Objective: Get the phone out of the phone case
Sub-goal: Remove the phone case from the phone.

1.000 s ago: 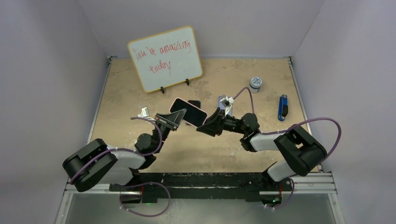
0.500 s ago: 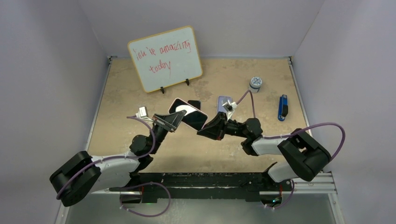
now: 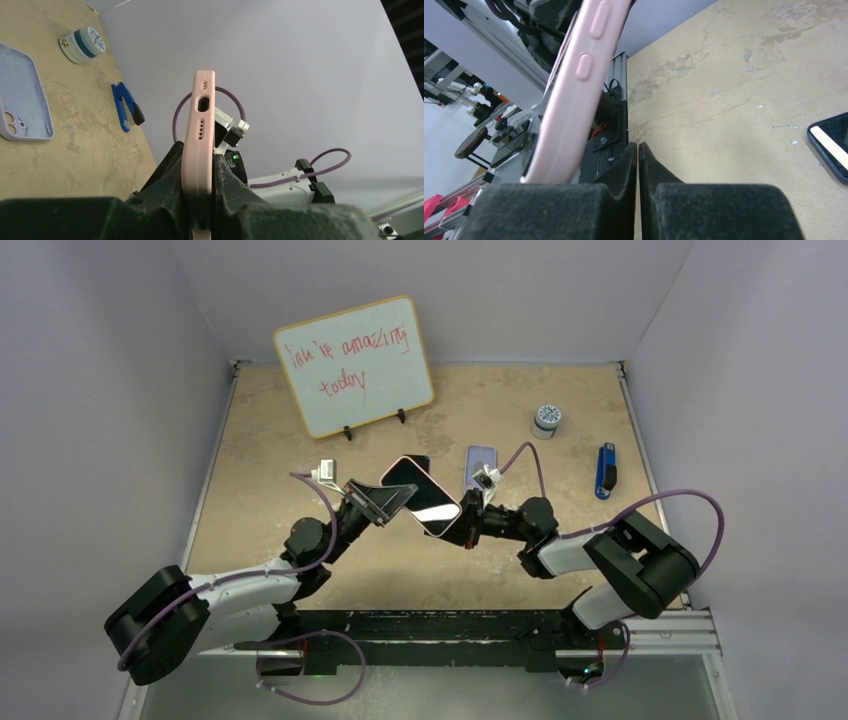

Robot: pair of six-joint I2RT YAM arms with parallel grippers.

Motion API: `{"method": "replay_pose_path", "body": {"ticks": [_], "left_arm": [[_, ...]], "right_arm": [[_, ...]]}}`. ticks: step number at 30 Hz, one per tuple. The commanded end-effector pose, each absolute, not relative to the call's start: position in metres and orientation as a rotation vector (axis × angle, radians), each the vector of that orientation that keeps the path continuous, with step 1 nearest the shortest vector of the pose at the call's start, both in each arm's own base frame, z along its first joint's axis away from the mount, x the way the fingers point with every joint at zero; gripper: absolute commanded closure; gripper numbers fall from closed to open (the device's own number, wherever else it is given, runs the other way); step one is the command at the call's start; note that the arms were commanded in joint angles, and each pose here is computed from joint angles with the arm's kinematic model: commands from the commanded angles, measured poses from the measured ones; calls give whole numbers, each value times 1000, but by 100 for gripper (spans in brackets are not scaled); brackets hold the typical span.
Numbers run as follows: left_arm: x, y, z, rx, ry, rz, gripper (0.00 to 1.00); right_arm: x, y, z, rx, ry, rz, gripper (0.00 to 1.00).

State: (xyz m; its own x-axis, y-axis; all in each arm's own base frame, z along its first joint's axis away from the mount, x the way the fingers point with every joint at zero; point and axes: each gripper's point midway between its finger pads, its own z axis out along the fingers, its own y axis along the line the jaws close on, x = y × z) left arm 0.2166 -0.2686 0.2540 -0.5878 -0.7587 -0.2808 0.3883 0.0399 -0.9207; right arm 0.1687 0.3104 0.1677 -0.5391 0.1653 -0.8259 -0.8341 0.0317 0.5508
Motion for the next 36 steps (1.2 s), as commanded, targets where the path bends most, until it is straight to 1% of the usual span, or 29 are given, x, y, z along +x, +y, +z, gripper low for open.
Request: {"method": "replay_pose_path", "body": {"ticks": [1, 7, 10, 14, 16, 25, 31, 36], "left_arm": [[204, -262, 301, -327, 1295, -1799, 100], [220, -233, 299, -393, 1261, -1702, 100], [223, -226, 301, -361, 1261, -1694, 100], [225, -218, 297, -304, 1299, -1674, 100], [224, -217, 294, -297, 1313, -1666, 100], [224, -217, 292, -318, 1310, -1698, 100], [221, -218, 292, -338, 1284, -1765, 100], [218, -214, 296, -365, 1252, -1799, 100]], "right_arm": [[163, 302, 234, -785, 1101, 1535, 94], [160, 302, 236, -785, 1091, 1549, 74], [159, 302, 237, -791, 1087, 1552, 66], [155, 301, 238, -801, 1083, 1563, 54], [154, 301, 239, -807, 1079, 1569, 50], [145, 308, 250, -811, 1050, 1618, 43], [137, 315, 276, -794, 994, 1678, 40], [143, 320, 288, -766, 979, 1624, 39]]}}
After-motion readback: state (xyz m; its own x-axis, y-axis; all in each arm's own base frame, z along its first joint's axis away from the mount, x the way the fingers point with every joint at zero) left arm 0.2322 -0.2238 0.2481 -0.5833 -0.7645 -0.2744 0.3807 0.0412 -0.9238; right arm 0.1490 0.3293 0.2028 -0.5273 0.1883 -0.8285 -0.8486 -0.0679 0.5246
